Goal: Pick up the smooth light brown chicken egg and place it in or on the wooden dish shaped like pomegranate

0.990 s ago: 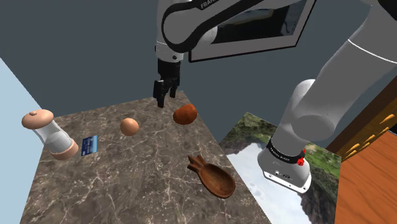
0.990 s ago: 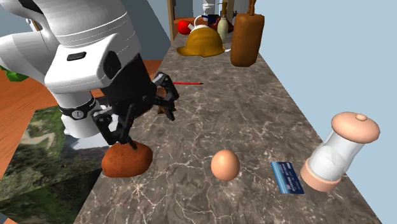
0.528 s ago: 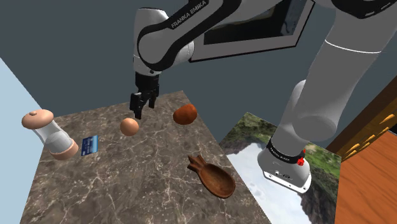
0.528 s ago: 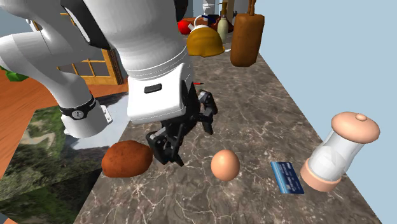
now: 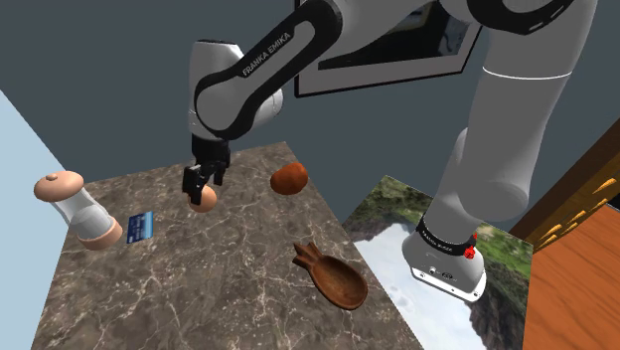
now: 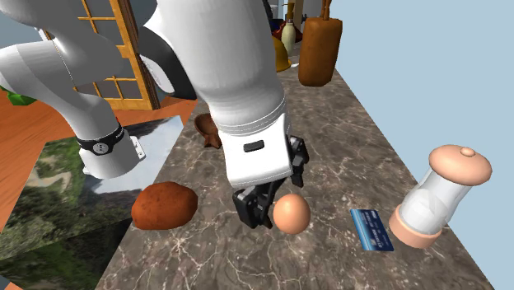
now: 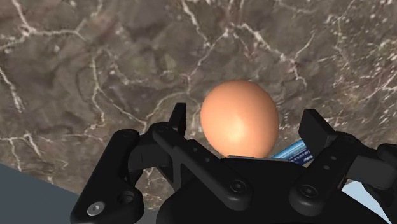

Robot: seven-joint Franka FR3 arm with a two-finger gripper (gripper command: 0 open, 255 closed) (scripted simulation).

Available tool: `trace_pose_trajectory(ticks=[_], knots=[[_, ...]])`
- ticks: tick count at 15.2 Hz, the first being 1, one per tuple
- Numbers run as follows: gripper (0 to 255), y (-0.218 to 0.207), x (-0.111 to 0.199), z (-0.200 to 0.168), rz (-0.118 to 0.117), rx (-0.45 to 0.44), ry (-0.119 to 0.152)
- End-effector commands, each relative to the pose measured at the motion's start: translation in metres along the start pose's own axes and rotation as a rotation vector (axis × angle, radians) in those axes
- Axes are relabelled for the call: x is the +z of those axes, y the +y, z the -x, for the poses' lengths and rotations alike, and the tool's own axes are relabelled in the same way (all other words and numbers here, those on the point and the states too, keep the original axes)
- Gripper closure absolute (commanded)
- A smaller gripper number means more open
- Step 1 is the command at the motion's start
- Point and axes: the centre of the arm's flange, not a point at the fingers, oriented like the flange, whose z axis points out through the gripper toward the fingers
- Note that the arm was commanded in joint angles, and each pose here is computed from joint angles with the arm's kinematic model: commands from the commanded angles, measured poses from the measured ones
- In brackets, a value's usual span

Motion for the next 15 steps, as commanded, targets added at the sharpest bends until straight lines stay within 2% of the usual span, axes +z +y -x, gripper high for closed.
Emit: trace_pose_trajectory(ticks=[1, 3, 10, 11, 15], knots=[[0, 0.0002, 0.0106, -0.0007, 0.0, 0.0, 0.001], [0, 0.0002, 0.0189, -0.0006, 0.0, 0.0, 0.001], [0, 0.0002, 0.0189, -0.0007, 0.0, 0.0, 0.001], [255, 0.0002, 0.0189, -0.0007, 0.0, 0.0, 0.001], [255, 0.0001, 0.0189, -0.0009, 0.0, 0.0, 0.001]])
